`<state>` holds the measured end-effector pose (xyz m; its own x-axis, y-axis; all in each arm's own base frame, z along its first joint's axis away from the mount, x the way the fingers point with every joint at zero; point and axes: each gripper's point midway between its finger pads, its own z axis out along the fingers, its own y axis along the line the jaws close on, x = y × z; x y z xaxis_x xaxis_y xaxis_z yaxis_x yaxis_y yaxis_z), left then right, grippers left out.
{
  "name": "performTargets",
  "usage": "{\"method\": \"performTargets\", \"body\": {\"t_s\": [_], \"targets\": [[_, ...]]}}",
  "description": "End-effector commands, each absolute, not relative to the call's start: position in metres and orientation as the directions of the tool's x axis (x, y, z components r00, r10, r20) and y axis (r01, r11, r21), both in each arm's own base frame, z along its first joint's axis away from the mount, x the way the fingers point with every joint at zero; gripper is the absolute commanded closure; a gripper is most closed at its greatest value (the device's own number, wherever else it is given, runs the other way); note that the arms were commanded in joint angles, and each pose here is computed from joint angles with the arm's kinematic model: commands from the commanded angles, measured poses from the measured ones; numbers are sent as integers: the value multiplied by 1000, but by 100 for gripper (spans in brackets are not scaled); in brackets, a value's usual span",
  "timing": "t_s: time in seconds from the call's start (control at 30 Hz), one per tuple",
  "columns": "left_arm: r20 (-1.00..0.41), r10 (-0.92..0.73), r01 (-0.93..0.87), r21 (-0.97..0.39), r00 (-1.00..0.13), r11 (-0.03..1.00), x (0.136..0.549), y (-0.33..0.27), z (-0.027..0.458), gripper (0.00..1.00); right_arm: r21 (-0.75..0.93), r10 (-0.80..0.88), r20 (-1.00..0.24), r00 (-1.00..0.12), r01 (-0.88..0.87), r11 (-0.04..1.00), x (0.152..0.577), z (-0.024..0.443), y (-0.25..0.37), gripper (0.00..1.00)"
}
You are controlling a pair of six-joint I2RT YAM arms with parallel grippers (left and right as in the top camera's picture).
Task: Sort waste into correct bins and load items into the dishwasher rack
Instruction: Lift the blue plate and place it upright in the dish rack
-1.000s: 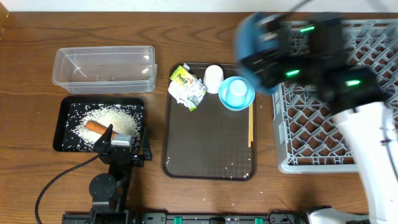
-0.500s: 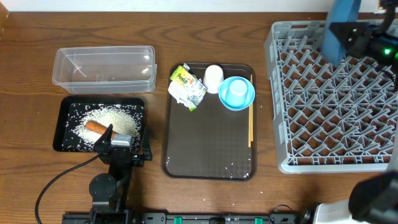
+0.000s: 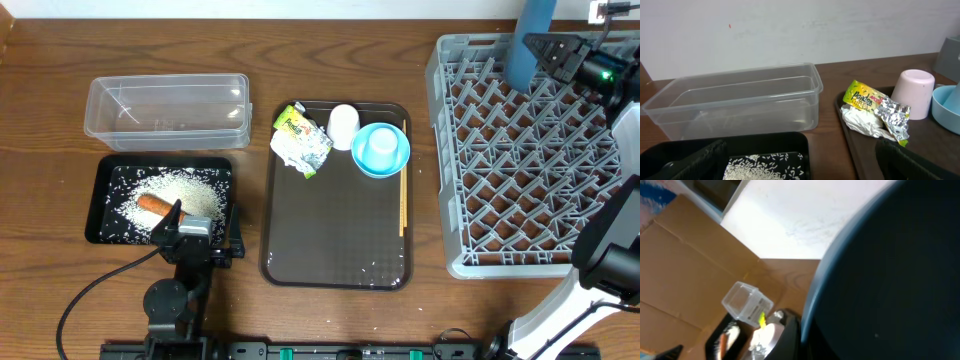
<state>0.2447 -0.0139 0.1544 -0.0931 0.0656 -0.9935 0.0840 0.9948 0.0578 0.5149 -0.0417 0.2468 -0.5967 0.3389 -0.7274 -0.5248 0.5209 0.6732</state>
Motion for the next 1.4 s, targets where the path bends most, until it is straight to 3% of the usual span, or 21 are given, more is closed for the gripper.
{"method": "performTargets", "body": {"t_s": [0.0,0.63,0.77,0.9,1.0,1.17,1.37], "targets": [[-988,74,93,62,-137,994,244,-14,139,4,714,368,-692,-621,-511,479,508,253,-50,99],[-988,74,93,62,-136,994,244,-14,140,4,827,498,-545,-674,-334,453,492,239,-99,99],[-988,74,93,62,-137,994,244,-14,139,4,847,550,-502,-668,-251,468,491,239,-111,94],[-988,74,93,62,-137,994,244,-14,139,4,832,617,-466,-634,-77,550,484,235,-132,81],[-988,74,93,62,-136,994,244,-14,140,5,784,647,-460,-608,63,617,474,230,-144,44],[-988,74,93,62,-137,994,244,-14,139,4,699,679,-471,-563,232,677,451,240,-157,36],[-988,74,93,62,-137,994,244,-14,139,4,645,672,-547,-499,260,719,419,293,-150,27]]}}
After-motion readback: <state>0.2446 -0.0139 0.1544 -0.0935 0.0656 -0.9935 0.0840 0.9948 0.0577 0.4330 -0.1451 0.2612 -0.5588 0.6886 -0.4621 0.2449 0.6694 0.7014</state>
